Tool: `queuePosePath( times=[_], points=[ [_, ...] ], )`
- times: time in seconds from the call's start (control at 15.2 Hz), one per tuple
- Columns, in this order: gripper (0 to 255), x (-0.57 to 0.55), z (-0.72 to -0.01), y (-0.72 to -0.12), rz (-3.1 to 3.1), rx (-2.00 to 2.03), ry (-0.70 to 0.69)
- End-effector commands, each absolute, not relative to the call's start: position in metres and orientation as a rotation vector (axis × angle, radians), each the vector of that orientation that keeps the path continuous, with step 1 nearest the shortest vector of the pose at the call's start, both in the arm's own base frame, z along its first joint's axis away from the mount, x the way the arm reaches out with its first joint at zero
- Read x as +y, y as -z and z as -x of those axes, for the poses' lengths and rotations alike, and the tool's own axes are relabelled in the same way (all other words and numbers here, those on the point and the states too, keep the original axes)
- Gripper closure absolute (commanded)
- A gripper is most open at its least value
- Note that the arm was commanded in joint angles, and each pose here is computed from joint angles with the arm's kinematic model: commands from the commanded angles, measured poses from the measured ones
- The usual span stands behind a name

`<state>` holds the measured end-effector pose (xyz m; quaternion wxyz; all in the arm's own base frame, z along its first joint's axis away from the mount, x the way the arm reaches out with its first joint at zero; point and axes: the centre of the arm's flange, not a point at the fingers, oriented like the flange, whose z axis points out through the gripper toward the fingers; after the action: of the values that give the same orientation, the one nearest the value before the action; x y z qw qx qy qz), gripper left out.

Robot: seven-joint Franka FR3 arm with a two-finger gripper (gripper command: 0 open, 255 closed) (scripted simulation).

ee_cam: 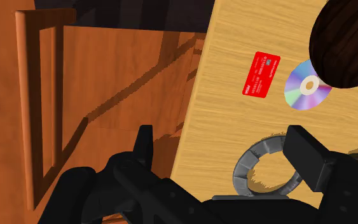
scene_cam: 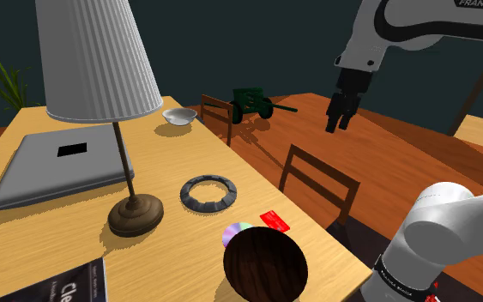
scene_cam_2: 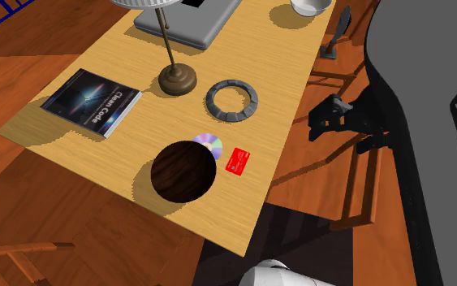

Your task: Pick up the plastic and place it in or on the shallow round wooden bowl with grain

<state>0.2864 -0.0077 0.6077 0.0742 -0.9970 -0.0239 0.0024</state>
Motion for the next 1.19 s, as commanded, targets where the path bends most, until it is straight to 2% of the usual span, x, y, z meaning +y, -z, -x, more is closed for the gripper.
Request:
queuePosePath(
  times=[0.0, 1.12],
  points=[
    [0, -0.008, -0.286, -0.608, 2.992, -0.072, -0.007],
    [0, 0.159, -0.231, -0.423, 3.062, 0.143, 0.683]
  ],
)
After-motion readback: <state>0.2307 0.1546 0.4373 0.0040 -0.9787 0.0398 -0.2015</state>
